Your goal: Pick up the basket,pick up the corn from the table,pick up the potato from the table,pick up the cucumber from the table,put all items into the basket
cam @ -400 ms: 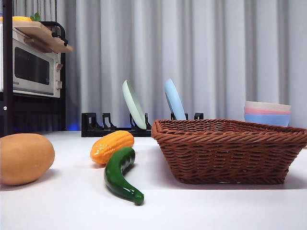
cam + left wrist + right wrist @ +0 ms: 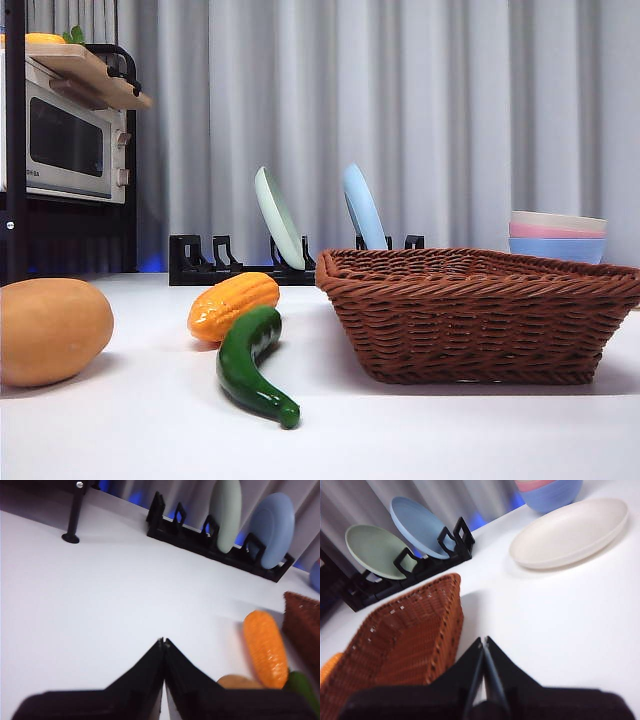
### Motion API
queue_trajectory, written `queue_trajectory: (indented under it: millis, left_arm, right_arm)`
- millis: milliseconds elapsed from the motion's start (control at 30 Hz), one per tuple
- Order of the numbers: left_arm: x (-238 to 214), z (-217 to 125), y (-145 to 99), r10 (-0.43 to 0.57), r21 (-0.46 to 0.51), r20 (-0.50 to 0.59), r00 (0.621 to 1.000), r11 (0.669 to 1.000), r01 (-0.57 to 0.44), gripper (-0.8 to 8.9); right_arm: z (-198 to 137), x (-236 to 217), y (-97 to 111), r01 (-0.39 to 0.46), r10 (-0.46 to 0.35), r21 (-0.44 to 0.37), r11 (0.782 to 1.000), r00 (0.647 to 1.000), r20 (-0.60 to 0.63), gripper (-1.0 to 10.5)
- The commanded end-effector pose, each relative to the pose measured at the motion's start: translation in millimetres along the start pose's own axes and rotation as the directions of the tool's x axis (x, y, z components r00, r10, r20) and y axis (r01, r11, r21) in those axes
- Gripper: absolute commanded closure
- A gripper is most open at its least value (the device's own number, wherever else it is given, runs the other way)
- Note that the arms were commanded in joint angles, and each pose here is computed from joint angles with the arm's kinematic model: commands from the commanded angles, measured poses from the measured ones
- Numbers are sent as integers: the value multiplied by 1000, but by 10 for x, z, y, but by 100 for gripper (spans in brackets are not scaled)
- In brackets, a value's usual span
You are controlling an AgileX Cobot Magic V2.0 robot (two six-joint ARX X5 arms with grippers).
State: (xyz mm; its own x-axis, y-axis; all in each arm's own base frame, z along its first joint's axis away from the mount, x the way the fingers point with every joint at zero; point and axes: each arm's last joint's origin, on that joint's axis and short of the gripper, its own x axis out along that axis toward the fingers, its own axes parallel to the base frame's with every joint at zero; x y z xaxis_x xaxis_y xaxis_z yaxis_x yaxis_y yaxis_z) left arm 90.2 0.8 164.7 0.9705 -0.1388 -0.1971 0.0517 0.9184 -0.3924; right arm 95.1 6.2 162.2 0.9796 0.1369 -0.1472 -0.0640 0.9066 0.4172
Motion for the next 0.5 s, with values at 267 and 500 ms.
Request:
queue_trajectory:
  millis: [267, 500]
  left_arm:
    - [-184, 580, -273, -43, 23, 38, 998, 999, 42, 819]
    - [-78, 1008, -439, -99, 73, -53, 994, 992, 103, 819]
  right_arm:
    - [511, 13, 226, 3, -3, -37, 999, 1000, -4, 962]
    - [981, 222, 422, -10, 2, -118, 993, 998, -68, 962]
